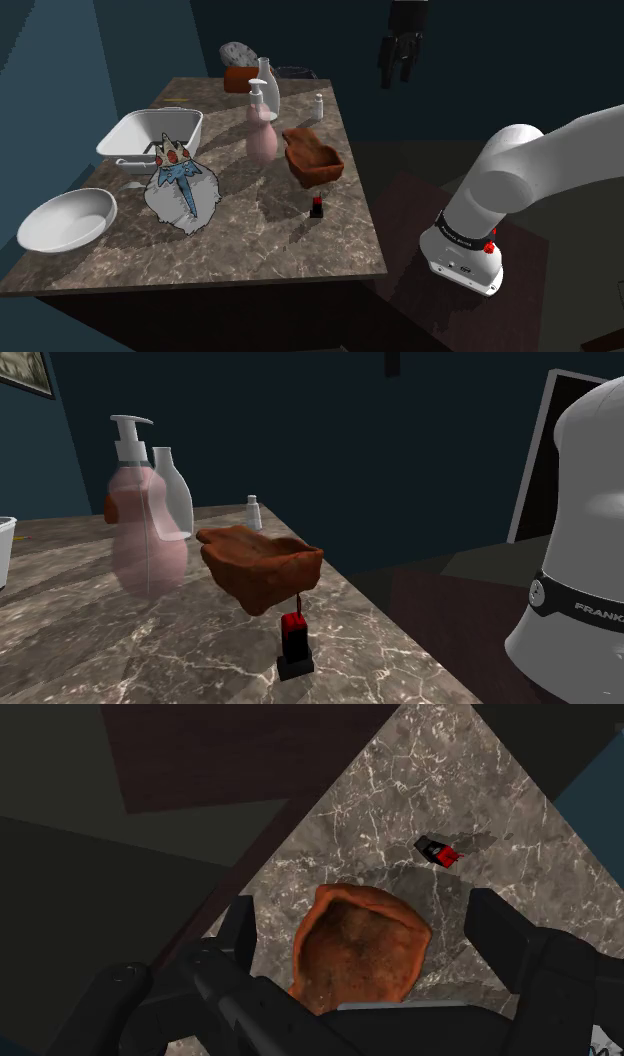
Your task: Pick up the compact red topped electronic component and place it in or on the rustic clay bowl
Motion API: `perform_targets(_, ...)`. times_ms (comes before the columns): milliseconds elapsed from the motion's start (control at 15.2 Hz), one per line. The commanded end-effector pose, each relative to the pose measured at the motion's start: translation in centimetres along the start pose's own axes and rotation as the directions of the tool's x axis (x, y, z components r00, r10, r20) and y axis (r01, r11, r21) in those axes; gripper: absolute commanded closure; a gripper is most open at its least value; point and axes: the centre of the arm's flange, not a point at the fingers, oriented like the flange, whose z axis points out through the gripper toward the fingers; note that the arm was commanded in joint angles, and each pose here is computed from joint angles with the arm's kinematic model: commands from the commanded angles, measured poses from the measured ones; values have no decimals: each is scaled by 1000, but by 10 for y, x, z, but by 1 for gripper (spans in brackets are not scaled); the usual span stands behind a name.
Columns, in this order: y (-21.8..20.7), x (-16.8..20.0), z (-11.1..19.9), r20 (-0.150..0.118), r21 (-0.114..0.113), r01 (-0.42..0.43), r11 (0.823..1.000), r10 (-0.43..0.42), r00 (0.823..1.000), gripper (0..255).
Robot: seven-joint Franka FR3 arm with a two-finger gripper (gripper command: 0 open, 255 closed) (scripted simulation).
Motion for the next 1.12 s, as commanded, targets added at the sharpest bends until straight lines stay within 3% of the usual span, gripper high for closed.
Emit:
perform_targets(0,0,0,0,0,0,0,1000,0,1000,0)
perform_targets(1056,-123,52,171,-34,-95,176,980,-180,983,0)
